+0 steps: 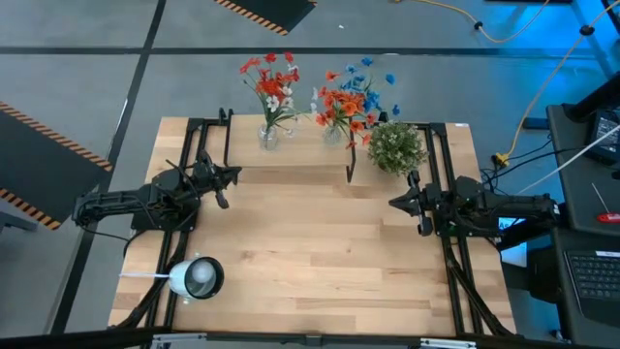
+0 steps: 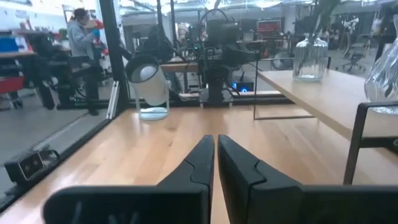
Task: Pick and place flowers into a vace then onto a shelf
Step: Return to Home Position
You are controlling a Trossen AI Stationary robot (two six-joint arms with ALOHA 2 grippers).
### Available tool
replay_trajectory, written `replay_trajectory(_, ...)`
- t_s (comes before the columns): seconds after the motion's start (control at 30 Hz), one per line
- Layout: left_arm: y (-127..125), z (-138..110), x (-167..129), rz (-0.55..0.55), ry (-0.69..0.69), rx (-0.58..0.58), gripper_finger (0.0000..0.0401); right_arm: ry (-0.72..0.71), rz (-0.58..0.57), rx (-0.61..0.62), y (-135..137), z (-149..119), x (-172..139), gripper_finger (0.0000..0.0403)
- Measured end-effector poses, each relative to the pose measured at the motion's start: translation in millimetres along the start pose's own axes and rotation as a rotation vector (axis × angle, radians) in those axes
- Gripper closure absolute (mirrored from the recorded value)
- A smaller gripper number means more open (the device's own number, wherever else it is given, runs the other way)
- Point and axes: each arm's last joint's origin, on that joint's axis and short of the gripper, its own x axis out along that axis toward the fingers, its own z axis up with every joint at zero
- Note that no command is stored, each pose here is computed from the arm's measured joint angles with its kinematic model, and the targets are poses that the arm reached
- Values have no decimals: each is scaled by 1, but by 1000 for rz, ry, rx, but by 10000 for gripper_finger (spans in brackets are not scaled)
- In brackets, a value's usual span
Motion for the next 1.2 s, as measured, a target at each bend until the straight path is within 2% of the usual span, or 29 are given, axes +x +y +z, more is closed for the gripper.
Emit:
replay_trajectory(0.07, 0, 0, 0, 0, 0, 0, 397, -2, -1, 24, 0, 0, 0, 377)
replay_trajectory(0.23, 0, 0, 0, 0, 0, 0, 397, -2, -1, -29, 0, 0, 0, 377)
replay_trajectory(1.2, 0, 0, 0, 0, 0, 0, 397, -3, 0, -30, 0, 0, 0, 377)
